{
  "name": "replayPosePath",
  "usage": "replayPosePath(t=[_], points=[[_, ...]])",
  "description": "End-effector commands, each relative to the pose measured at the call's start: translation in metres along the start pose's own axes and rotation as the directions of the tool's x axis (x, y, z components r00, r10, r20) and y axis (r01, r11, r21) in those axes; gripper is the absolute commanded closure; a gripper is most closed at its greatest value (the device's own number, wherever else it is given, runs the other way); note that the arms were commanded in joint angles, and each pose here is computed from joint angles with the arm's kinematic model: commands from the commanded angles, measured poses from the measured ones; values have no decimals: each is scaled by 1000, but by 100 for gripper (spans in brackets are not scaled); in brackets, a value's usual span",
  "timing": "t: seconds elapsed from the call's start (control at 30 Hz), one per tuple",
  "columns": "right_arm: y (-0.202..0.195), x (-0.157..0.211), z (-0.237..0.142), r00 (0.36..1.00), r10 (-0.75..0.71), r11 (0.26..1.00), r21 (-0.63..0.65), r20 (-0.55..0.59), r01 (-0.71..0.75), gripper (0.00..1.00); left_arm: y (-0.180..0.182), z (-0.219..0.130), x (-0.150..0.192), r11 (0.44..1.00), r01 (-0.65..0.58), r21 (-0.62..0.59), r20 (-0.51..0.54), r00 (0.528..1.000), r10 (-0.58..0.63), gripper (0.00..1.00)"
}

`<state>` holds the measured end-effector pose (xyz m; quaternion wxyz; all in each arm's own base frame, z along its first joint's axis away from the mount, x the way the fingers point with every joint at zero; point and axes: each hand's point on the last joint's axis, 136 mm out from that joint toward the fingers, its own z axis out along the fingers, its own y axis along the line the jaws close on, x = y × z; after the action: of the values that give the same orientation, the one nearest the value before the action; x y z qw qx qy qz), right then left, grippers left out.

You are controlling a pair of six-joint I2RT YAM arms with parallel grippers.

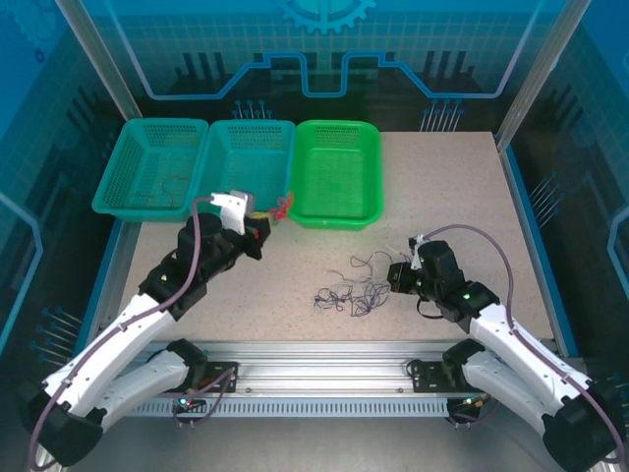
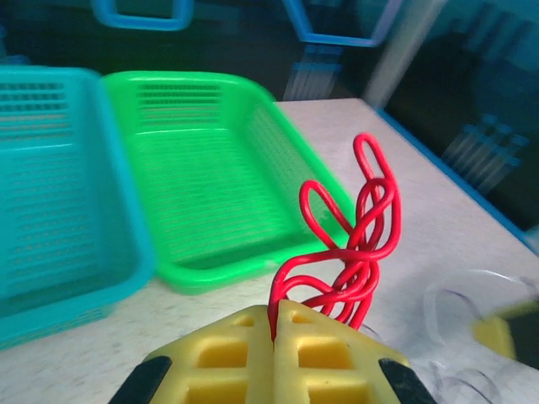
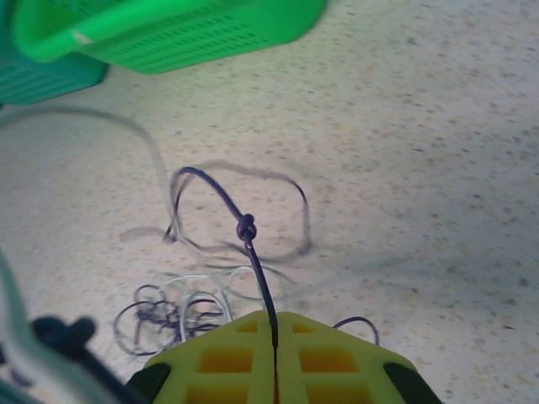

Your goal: Untangle the cables

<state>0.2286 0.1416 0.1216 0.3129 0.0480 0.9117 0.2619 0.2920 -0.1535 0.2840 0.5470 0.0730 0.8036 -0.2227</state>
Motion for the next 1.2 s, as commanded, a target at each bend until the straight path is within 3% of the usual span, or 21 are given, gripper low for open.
replayPosePath(t=[0.0, 0.13, 0.33, 0.47, 0.63, 0.7, 0.83, 0.97, 1.17], points=[[37, -3, -16, 997, -80, 989, -128, 1, 79, 100, 60, -9, -44, 968, 97, -233, 97, 992, -76, 100], [52, 2, -28, 993, -120, 977, -176, 22, 122, 100, 153, -16, -83, 868, 250, -430, 201, 963, -178, 100], [55, 10, -42, 993, -114, 973, -200, -4, 111, 100, 269, -10, -102, 708, 414, -572, 277, 910, -309, 100], [56, 14, -49, 994, -108, 972, -213, -12, 103, 100, 326, 6, -89, 627, 472, -620, 253, 876, -410, 100], [52, 15, -53, 995, -100, 976, -197, -12, 96, 100, 374, 36, -39, 510, 623, -593, 214, 733, -646, 100], [52, 14, -54, 995, -96, 977, -194, -15, 91, 100, 384, 44, -22, 481, 624, -616, 186, 708, -681, 95], [58, 12, -57, 994, -104, 972, -212, -20, 98, 100, 386, 52, -11, 494, 621, -608, 156, 704, -693, 66], [72, 8, -62, 987, -159, 953, -263, -9, 151, 100, 361, 40, -39, 545, 653, -526, 215, 721, -658, 63], [88, 3, -64, 966, -257, 924, -298, -16, 241, 100, 270, 16, -95, 728, 587, -354, 227, 809, -542, 61]])
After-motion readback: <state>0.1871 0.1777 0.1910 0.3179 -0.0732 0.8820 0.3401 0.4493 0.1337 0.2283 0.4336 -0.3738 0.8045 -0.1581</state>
